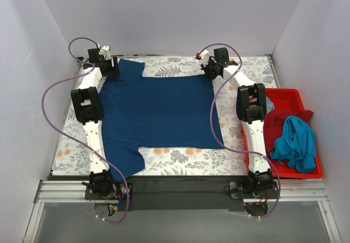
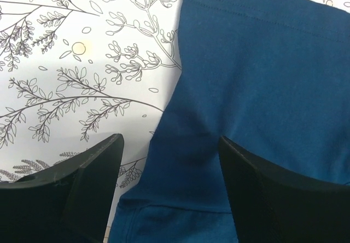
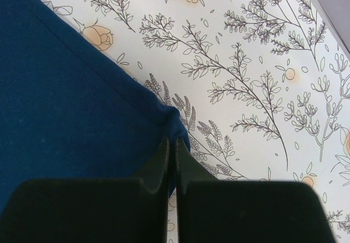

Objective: Fold and stack the t-shirts
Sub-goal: Flatten the tshirt out

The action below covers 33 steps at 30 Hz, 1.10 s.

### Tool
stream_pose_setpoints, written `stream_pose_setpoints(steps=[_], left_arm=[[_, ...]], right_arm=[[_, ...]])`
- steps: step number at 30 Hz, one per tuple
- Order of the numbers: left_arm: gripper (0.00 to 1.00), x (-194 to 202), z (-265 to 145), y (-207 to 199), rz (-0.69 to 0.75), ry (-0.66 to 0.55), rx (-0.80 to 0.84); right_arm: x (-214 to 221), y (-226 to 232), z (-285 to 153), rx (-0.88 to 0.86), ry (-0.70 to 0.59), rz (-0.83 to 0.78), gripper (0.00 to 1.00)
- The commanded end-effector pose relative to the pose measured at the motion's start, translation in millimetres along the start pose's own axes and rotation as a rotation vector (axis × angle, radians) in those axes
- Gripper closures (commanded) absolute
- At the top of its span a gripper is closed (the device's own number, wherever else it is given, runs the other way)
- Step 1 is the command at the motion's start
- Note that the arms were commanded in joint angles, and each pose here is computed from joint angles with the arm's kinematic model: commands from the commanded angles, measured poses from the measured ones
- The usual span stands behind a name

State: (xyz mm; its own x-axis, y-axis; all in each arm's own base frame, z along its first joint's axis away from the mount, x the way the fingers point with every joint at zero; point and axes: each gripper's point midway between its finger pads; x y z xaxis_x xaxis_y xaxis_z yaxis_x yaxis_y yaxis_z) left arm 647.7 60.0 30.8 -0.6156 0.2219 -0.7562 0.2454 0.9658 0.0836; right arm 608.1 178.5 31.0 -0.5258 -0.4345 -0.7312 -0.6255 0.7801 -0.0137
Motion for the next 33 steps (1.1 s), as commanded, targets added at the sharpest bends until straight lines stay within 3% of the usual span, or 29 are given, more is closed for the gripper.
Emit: stream_pose_setpoints(steps=[1, 6, 8, 9, 20, 22, 26, 33], left_arm=[[0.33, -44.5, -39.3, 7.2, 0.017, -0.06, -0.015], [0.35, -27.5, -32.2, 8.9, 0.036, -0.015, -0.029], [0.4, -23.1, -25.7, 11.2, 0.049, -0.01, -0.031], [0.47, -22.9, -23.8, 11.6, 0.054, -0.012, -0.03], [0.7, -41.9, 7.0, -17.6, 0.142, -0.084, 0.006], [0.69, -40.8, 9.5, -18.0, 0.132, -0.082, 0.004], [0.56, -45.8, 7.2, -12.0, 0.116, -0.089, -0.032], [0.52, -95.3, -33.5, -3.2, 0.13, -0.187, -0.074]], right_arm=[[-2.3, 2.9, -10.8, 0.006, 0.016, -0.015, 0.99], [-2.2, 4.6, -9.6, 0.007, 0.019, -0.025, 0.99], [-2.8, 6.2, -9.1, 0.004, 0.019, -0.03, 0.99], [-2.9, 6.4, -9.1, 0.003, 0.018, -0.033, 0.99], [-5.1, 11.7, -8.8, 0.001, 0.02, -0.067, 0.99], [-4.9, 10.4, -9.9, 0.005, 0.021, -0.067, 0.99], [-3.5, 11.7, -11.2, 0.001, 0.024, -0.07, 0.99], [-5.1, 11.8, -13.1, 0.002, 0.022, -0.071, 0.99]])
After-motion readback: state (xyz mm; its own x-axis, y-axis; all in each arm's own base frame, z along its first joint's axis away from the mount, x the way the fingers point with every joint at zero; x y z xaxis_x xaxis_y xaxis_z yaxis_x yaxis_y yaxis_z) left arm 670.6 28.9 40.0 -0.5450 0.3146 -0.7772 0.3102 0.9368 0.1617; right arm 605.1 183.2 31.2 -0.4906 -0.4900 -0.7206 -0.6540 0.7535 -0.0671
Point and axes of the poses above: each gripper's point midway between its finger pads, its own z axis out along the fingers, its own y axis along the line the jaws close on, x = y × z, and after that the axes turned 15 degrees about z, right-handed
